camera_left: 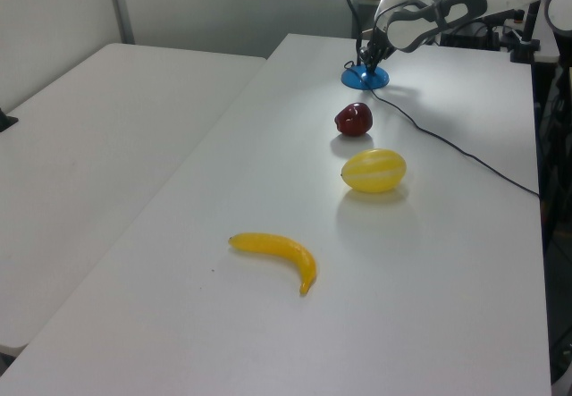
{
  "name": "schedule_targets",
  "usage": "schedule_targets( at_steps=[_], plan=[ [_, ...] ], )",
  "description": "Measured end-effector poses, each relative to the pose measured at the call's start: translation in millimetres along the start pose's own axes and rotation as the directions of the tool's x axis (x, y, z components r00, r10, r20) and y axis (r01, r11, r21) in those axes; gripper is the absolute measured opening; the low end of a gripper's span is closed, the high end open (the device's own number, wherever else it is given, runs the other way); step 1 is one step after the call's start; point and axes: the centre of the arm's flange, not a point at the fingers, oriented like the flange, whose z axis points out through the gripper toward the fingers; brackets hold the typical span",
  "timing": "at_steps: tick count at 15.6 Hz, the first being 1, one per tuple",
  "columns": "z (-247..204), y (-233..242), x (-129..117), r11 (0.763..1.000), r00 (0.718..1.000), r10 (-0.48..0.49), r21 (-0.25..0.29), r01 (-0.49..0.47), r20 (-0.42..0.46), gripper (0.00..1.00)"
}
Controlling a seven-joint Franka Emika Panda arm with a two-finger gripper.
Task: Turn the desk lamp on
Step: 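Press down on the lamp base switch with the gripper, then lift the gripper up and away from the lit lamp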
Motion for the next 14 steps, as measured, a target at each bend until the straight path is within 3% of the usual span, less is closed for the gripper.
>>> schedule_targets(
  at_steps=[5,6,8,9,11,14],
  plan=[
    [-29.9,-15.1,6.7,1.0,0.999,-0.014,0.021,0.015,-0.036,0.17],
    [-42.5,-26.1,4.2,0.999,0.999,-0.027,0.031,0.028,-0.04,0.23],
    [-69.2,-50.4,-8.2,0.997,0.998,-0.059,0.048,0.06,-0.026,0.25],
    [-81.4,-61.3,-16.0,0.996,0.997,-0.076,0.052,0.076,-0.005,0.32],
    [-113.9,-85.0,-33.8,0.992,0.991,-0.115,0.051,0.112,0.069,0.57],
    [-159.9,-107.4,-53.3,0.988,0.968,-0.157,0.033,0.153,0.194,0.85]
  ],
)
